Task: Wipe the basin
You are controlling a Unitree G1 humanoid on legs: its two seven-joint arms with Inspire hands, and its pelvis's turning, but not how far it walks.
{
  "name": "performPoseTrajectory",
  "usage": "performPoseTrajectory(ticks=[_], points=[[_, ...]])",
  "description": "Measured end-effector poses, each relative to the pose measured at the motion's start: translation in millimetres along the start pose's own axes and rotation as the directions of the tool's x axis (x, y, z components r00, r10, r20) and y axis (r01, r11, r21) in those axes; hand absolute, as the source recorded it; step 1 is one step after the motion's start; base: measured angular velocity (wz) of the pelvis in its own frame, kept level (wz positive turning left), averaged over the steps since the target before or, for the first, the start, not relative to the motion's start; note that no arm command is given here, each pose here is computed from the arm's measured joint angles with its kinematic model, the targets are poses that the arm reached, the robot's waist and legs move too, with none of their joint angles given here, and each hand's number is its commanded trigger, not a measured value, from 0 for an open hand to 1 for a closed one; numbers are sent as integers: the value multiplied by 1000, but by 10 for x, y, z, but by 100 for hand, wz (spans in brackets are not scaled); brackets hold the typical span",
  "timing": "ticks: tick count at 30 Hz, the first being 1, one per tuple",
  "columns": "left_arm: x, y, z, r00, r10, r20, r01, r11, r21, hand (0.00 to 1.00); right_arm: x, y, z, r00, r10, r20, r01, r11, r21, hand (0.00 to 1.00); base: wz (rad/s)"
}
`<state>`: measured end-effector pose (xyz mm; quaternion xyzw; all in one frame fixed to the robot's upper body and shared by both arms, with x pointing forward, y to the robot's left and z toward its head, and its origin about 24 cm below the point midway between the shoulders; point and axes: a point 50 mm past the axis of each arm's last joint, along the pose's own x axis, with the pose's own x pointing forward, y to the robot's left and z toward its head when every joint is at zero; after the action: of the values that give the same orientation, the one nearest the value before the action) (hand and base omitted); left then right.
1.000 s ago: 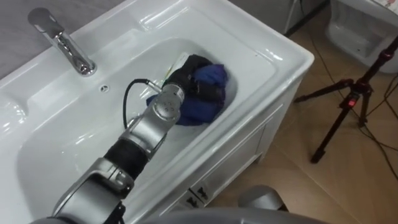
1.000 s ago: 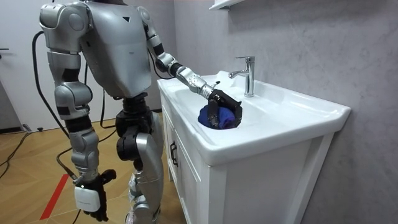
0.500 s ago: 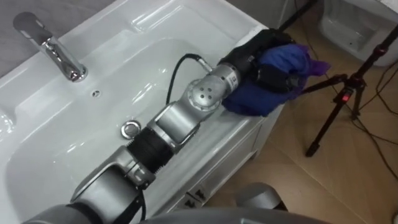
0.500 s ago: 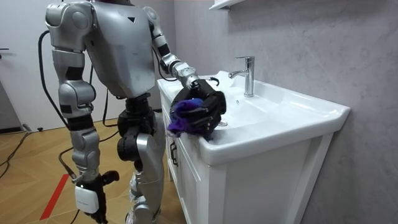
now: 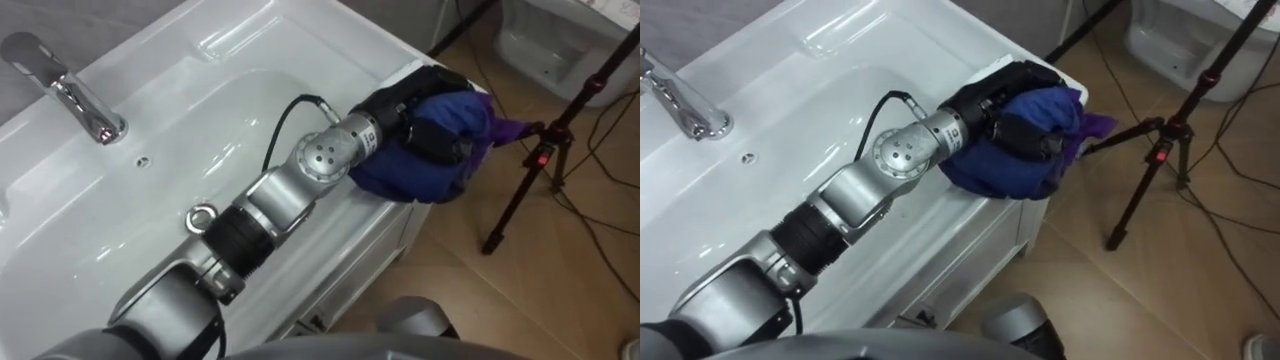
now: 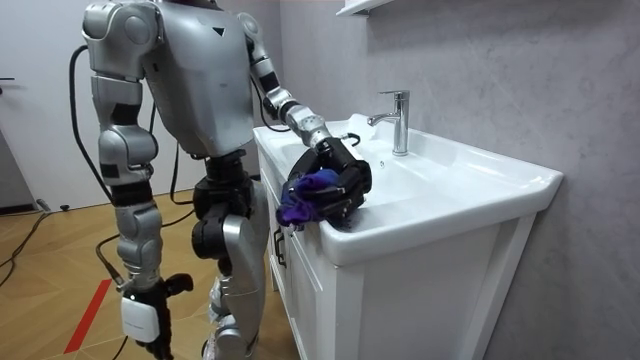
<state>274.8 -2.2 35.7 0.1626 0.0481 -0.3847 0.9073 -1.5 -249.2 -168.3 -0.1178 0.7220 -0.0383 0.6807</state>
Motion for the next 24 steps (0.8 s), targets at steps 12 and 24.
performPoseTrajectory(ticks=[12,24], points=[[-65,-9,-191,996,89,-17,-89,996,26,100,-2,-11,-68,1000,-15,-7,15,999,43,0,-6],[-231,96,-448,957,280,-79,-274,958,84,100,2,9,-187,999,-17,-46,19,999,39,0,-4]])
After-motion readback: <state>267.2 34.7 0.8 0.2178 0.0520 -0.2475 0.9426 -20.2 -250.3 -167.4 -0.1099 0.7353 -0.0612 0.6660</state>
